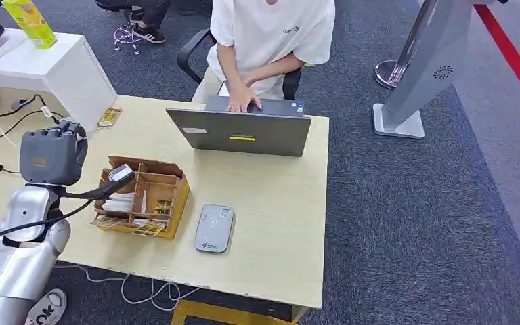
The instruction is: Pass the card to the sensor for recognition and then transmit it.
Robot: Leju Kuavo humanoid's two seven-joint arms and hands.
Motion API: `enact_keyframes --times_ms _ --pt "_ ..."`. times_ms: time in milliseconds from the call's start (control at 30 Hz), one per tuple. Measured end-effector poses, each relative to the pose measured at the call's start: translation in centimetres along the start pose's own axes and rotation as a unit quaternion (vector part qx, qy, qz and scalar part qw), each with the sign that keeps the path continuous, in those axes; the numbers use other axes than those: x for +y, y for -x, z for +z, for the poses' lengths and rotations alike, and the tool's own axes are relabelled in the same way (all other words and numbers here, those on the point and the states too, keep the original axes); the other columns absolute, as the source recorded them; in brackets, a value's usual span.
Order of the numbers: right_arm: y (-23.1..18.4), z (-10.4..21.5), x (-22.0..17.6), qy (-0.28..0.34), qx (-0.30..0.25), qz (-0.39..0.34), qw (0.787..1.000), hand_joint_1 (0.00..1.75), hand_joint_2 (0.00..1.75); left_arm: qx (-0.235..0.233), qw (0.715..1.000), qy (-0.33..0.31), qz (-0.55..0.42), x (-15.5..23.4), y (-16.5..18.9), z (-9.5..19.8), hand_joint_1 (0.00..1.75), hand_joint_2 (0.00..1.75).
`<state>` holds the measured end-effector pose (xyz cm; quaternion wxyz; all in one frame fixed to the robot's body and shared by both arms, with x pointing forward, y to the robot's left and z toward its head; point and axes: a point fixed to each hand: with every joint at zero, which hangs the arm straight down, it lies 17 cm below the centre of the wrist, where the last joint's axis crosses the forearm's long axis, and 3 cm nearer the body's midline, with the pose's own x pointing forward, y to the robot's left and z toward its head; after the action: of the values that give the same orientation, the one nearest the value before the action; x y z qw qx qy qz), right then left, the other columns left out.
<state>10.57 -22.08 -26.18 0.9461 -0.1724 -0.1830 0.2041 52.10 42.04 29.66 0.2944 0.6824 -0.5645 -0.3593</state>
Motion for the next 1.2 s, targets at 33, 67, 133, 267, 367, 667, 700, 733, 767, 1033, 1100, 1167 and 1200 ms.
enact_keyframes --times_ms 33,67,133,267,367,667,700,733,767,1033,1100,1167,1200 --pt "0.0 0.0 0.0 0.0 0.0 0.0 1.0 0.0 0.0 0.0 1.0 0.0 0.0 0.0 0.0 0.0 1.75 1.75" --pt "0.0 0.0 0.0 0.0 0.0 0.0 1.0 0.0 0.0 0.0 1.0 0.0 0.0 0.0 0.0 0.0 1.75 1.75" --pt "0.0 0.0 0.0 0.0 0.0 0.0 1.0 0.0 0.0 0.0 1.0 0.0 0.0 0.0 0.0 0.0 1.75 1.75" --pt "0.0 0.0 0.0 0.0 0.0 0.0 1.0 0.0 0.0 0.0 1.0 0.0 0.0 0.0 0.0 0.0 1.75 1.75" --pt "0.0 0.0 0.0 0.0 -0.001 0.003 1.0 0.0 0.0 -0.024 1.0 0.009 0.007 -0.4 -1.5 0.2 1.75 1.75" --pt "-0.9 0.3 0.8 -0.008 -0.007 0.018 1.0 0.0 0.0 -0.128 0.987 0.033 0.094 -0.5 -24.0 5.1 1.75 1.75" --pt "-0.7 0.3 0.9 -0.009 -0.005 0.018 1.0 0.0 0.0 -0.135 0.985 0.032 0.1 -0.3 -24.6 5.2 1.75 1.75" --pt "-0.6 0.4 0.9 -0.01 -0.005 0.018 1.0 0.0 0.0 -0.148 0.983 0.033 0.107 -0.1 -25.7 5.5 1.75 1.75" --pt "-0.6 0.4 0.9 -0.01 -0.005 0.018 1.0 0.0 0.0 -0.153 0.981 0.034 0.111 0.0 -26.2 5.7 1.75 1.75" --pt "-0.7 0.4 1.0 -0.01 -0.008 0.02 1.0 0.0 0.0 -0.165 0.978 0.036 0.12 0.3 -27.3 5.9 1.75 1.75" --pt "-0.7 0.4 1.0 -0.01 -0.008 0.021 1.0 0.0 0.0 -0.165 0.978 0.035 0.12 0.3 -27.4 6.0 1.75 1.75" --pt "-0.7 0.4 1.0 -0.01 -0.008 0.021 1.0 0.0 0.0 -0.167 0.978 0.036 0.12 0.3 -27.4 6.0 1.75 1.75" --pt "-0.7 0.4 1.0 -0.01 -0.008 0.021 1.0 0.0 0.0 -0.167 0.978 0.038 0.12 0.2 -27.4 6.1 1.75 1.75"
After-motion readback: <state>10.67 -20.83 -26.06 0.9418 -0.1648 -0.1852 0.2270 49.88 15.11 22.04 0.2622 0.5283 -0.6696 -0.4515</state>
